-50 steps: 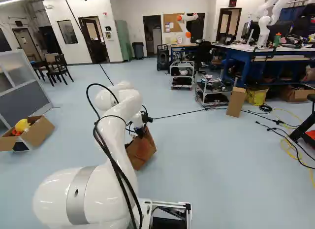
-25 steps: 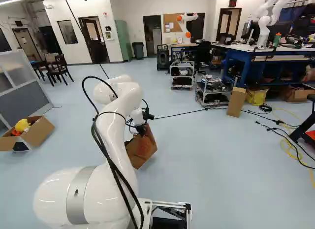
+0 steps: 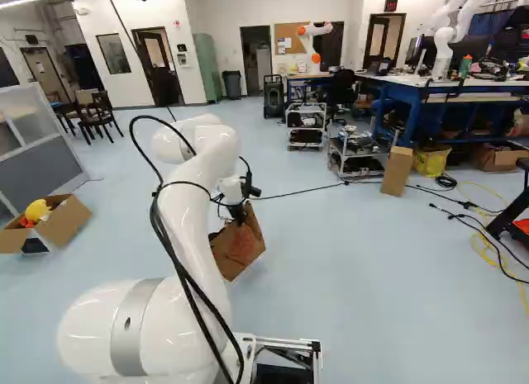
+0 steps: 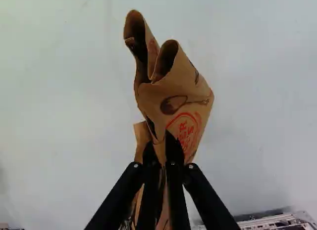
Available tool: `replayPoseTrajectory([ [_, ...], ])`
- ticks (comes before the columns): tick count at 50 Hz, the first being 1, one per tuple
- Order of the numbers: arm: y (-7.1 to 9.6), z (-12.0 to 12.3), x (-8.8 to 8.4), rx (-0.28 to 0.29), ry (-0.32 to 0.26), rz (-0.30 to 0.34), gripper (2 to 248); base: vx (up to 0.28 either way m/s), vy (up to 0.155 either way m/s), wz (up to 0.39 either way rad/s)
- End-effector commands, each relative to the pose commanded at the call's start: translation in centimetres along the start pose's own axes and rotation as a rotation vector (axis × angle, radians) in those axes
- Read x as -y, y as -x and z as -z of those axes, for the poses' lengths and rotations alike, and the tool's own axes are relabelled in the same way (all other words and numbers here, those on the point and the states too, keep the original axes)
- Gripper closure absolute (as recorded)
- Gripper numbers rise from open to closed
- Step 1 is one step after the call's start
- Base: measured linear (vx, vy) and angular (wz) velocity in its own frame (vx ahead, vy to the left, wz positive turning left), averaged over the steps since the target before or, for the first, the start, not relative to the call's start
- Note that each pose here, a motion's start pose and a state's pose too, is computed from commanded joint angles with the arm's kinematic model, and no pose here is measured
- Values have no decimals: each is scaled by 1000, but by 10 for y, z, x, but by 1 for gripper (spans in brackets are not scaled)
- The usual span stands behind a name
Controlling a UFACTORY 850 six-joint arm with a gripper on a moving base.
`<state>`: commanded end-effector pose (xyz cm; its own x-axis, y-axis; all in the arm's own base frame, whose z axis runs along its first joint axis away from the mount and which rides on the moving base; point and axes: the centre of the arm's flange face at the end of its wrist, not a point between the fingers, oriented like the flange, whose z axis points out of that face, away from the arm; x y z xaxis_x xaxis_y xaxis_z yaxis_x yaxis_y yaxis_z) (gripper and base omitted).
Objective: Pick up the grocery bag from the ground
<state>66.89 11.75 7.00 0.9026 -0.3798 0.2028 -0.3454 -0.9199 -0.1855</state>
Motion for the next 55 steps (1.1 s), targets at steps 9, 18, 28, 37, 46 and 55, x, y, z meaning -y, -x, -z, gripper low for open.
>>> replayPoseTrajectory([
  [9,0,15,-5,0,2,-7,228,0,0,0],
  [18,1,31,-9,0,4,-14,228,0,0,0],
  [28,2,48,-15,0,7,-21,228,0,0,0],
  [37,4,64,-20,0,9,-28,228,0,0,0],
  [46,7,80,-26,0,11,-35,228,0,0,0],
  [55,10,96,-32,-1,13,-42,228,0,0,0],
])
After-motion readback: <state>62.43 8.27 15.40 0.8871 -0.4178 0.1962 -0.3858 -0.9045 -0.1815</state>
